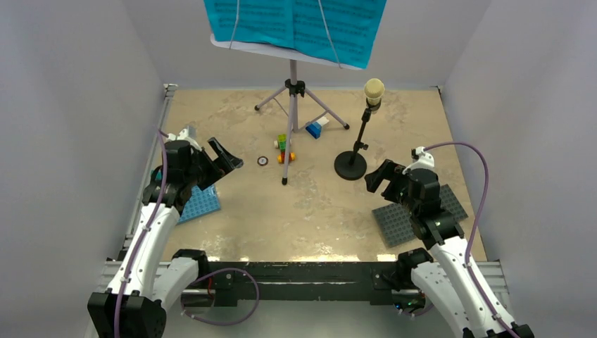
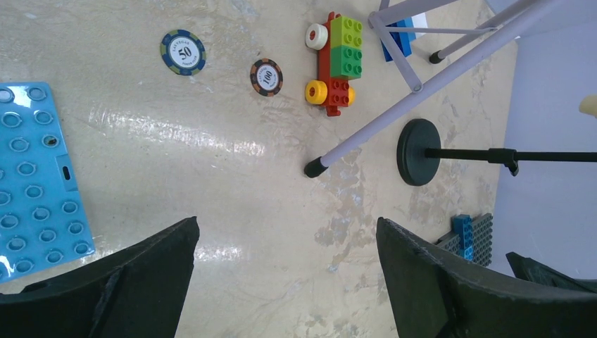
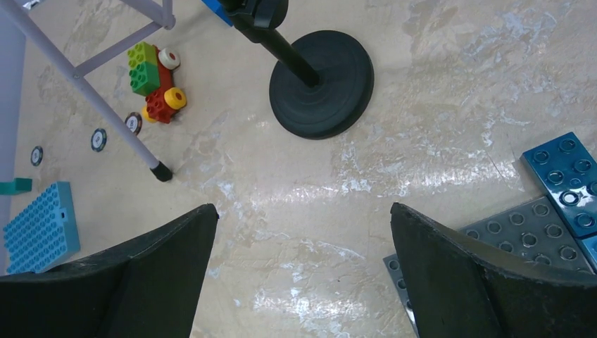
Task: Pack up the instrument practice props
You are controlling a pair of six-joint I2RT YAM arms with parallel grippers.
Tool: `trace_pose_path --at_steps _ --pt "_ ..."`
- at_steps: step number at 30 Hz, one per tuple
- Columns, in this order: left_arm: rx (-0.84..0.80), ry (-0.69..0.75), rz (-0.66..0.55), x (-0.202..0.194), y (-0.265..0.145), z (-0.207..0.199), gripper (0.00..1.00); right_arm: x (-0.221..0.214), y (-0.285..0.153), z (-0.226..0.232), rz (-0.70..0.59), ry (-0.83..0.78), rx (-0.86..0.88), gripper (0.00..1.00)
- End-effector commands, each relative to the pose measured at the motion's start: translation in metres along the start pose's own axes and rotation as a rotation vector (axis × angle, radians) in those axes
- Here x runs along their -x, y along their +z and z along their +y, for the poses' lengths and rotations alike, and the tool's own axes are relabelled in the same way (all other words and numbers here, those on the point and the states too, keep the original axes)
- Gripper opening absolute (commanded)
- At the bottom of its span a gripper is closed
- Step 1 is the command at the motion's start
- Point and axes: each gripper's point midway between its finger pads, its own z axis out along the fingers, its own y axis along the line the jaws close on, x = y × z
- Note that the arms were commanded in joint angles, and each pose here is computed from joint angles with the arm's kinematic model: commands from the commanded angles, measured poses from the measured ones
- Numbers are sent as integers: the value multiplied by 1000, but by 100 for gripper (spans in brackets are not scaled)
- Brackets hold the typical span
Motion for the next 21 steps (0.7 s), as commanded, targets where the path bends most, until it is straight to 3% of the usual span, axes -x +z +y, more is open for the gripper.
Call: trace_pose_path --at_steps 1,12,17,21 --pt "-35 28 -29 4 -6 -8 100 12 -2 12 -34 -21 48 99" --pt "-81 133 -32 -8 -10 -19 100 23 -10 20 -90 -93 101 94" --pt "-99 218 -11 -18 -9 -35 100 59 -23 39 -275 -160 160 97" --pt "-130 234 2 -23 -11 -43 100 82 -17 52 -350 -228 134 99"
